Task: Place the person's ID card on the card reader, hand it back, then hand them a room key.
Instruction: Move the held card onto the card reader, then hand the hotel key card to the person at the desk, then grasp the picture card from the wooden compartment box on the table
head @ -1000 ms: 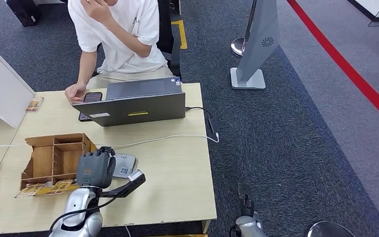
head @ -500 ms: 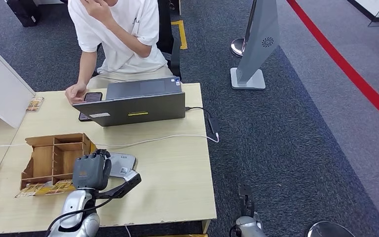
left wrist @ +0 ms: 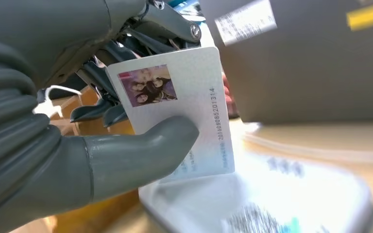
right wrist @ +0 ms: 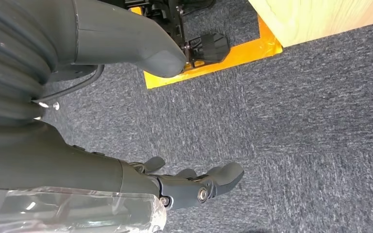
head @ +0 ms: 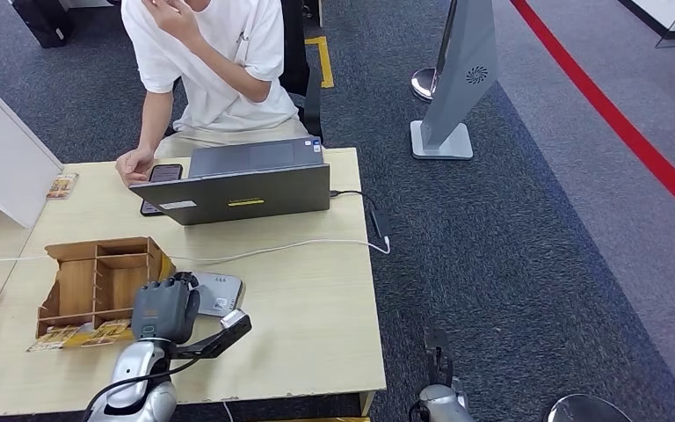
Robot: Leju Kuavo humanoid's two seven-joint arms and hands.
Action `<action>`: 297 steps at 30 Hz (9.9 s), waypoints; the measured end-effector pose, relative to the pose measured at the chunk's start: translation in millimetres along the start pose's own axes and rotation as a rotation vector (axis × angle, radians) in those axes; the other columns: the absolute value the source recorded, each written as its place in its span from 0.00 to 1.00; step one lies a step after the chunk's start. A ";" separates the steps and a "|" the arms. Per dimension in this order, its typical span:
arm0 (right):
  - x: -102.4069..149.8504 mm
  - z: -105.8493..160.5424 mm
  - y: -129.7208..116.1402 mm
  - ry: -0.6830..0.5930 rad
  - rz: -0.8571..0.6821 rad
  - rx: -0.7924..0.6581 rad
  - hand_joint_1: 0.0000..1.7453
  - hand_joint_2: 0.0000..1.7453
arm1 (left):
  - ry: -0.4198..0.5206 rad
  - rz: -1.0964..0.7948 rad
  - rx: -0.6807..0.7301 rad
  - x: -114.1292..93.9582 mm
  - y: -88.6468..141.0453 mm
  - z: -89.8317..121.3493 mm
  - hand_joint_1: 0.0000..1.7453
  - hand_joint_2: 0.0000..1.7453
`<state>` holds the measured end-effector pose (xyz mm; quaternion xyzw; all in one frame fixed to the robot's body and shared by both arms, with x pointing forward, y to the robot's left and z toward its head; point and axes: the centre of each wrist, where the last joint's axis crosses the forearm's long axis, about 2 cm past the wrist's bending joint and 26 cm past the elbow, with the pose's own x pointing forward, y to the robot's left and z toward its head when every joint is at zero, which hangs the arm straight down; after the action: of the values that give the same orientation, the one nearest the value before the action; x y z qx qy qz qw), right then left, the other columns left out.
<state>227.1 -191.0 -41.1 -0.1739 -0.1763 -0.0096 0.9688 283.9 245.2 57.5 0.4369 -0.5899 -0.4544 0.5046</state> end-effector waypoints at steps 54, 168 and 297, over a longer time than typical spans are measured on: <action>34.2 21.7 24.3 -0.096 0.129 0.060 0.00 1.00 | -0.226 -0.081 0.792 71.6 205.9 -170.1 1.00 1.00; 17.7 -1.3 -7.3 -0.055 0.117 -0.028 0.00 1.00 | 0.047 0.069 0.274 -104.6 -24.9 69.9 0.00 1.00; 27.4 4.1 -1.3 -0.047 0.146 -0.022 0.00 1.00 | -0.009 -0.209 0.295 -141.4 16.4 99.9 0.00 1.00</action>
<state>251.3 -189.6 -27.6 -0.1973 -0.1859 0.0632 0.9605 199.2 395.8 37.7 0.5629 -0.6041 -0.4147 0.3824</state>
